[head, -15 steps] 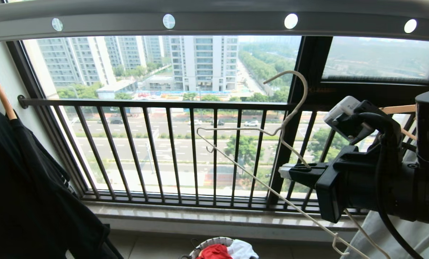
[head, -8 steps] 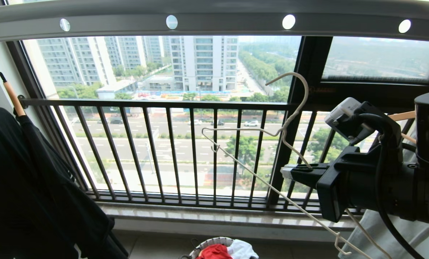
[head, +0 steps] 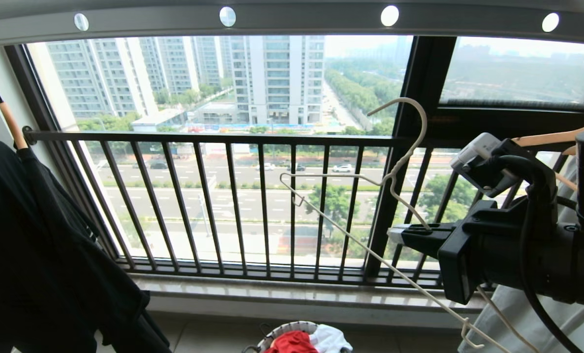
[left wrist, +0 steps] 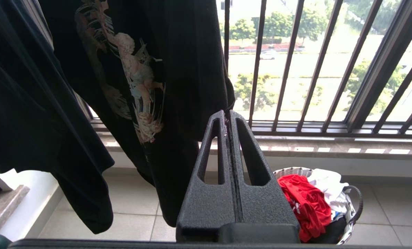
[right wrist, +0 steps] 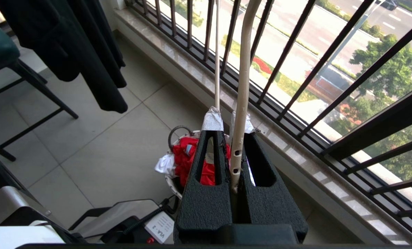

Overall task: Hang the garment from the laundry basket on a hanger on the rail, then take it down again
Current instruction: Pick up the clothes rack on the clothesline

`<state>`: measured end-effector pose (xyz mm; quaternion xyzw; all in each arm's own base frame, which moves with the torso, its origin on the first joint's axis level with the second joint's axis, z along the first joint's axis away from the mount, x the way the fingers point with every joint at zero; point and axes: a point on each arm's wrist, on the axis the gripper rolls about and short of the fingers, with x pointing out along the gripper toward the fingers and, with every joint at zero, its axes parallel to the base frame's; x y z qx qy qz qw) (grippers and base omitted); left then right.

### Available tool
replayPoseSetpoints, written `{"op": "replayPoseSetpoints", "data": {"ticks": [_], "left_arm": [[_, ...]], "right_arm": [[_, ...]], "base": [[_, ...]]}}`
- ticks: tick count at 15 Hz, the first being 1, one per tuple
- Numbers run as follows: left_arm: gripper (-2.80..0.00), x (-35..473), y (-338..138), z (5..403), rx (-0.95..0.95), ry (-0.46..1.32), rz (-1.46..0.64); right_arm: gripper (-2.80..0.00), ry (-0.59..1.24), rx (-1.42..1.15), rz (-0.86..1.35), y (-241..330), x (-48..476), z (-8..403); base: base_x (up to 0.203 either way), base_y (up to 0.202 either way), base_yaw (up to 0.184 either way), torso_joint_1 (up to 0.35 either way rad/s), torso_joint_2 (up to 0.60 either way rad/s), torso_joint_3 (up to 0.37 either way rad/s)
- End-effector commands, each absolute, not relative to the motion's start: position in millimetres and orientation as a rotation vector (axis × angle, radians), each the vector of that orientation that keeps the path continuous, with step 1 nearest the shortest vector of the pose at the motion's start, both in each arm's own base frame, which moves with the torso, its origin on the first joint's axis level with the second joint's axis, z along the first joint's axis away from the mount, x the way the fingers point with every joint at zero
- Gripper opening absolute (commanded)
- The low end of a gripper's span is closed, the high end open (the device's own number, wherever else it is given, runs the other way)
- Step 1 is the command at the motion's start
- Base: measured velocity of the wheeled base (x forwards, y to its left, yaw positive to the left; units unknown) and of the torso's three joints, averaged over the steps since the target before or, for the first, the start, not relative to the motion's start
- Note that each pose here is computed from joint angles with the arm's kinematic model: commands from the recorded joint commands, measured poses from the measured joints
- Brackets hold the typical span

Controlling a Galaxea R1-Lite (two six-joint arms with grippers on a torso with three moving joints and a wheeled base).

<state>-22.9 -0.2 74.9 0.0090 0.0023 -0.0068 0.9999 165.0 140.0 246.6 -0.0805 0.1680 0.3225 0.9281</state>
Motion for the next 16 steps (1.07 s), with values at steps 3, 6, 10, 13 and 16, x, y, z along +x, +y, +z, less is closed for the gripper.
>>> {"op": "replayPoseSetpoints", "data": {"ticks": [3,6,10,13,16], "left_arm": [[-2.8,-22.8,-0.2,74.9,0.018,0.006,-0.014],[-2.8,-22.8,-0.2,74.9,0.018,0.006,-0.014],[-2.8,-22.8,-0.2,74.9,0.018,0.006,-0.014],[-2.8,-22.8,-0.2,75.0,0.018,0.005,-0.014],[-2.8,-22.8,-0.2,74.9,0.018,0.006,-0.014]], "right_arm": [[-2.8,0.332,-0.162,0.657,137.5,163.0,248.9],[-2.8,0.329,-0.161,0.658,137.0,162.4,249.6],[-2.8,0.325,-0.163,0.658,135.6,160.8,249.9],[-2.8,0.322,-0.163,0.659,134.6,159.5,250.4],[-2.8,0.319,-0.162,0.659,134.3,159.3,251.1]], "base": [[0.0,0.0,0.0,-0.141,0.31,0.163],[0.0,0.0,0.0,-0.136,0.3,0.165],[0.0,0.0,0.0,-0.146,0.31,0.169],[0.0,0.0,0.0,-0.148,0.32,0.167],[0.0,0.0,0.0,-0.15,0.33,0.181]]}}
